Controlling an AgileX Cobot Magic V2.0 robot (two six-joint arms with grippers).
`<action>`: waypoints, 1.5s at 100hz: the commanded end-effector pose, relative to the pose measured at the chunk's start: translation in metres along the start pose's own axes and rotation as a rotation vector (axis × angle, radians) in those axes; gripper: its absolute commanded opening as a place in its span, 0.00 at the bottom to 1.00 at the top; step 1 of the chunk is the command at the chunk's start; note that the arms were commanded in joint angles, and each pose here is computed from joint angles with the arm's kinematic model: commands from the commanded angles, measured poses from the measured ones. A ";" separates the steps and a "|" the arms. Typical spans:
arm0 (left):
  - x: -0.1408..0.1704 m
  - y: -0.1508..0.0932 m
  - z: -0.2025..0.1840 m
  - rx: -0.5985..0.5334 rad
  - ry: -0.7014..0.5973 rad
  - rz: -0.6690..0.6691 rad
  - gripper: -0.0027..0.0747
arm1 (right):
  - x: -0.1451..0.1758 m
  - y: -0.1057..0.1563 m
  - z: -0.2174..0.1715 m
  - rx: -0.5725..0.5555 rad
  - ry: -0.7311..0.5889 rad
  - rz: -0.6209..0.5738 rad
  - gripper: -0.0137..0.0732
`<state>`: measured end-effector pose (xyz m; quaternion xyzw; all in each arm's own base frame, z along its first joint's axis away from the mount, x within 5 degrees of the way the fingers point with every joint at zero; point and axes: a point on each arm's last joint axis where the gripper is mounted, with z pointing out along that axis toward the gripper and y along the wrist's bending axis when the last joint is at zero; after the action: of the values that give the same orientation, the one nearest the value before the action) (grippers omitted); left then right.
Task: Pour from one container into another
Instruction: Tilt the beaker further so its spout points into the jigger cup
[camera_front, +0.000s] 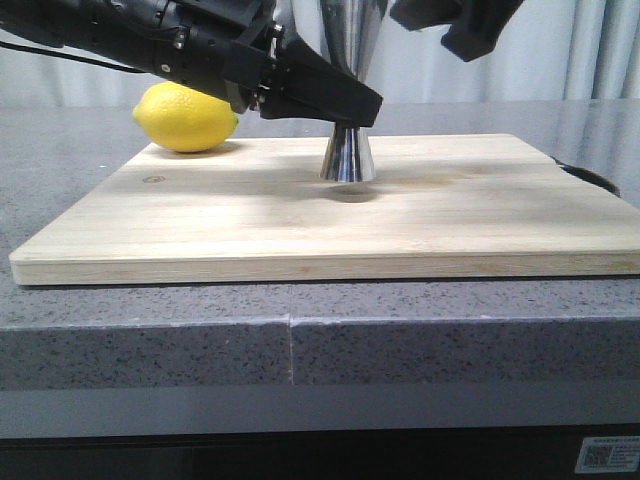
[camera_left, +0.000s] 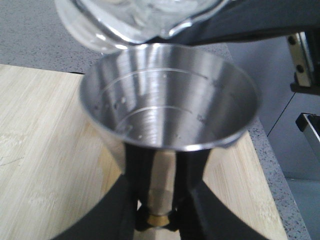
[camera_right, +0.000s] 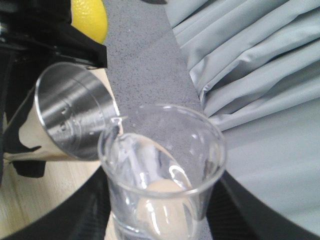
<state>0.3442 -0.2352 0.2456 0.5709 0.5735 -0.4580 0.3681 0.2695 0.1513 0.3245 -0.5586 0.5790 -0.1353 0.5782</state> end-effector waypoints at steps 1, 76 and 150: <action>-0.035 -0.016 -0.006 0.064 -0.114 0.044 0.02 | -0.013 -0.017 -0.013 0.059 -0.057 -0.016 0.44; -0.035 -0.016 -0.006 0.065 -0.114 0.034 0.02 | -0.013 -0.017 -0.013 0.058 -0.056 -0.053 0.44; -0.034 -0.016 -0.006 0.067 -0.105 0.035 0.02 | -0.013 -0.017 -0.013 0.057 -0.054 -0.089 0.44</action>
<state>0.3440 -0.2350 0.2452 0.5704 0.5761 -0.4582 0.3645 0.2694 0.1513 0.3242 -0.5814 0.5573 -0.1570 0.5716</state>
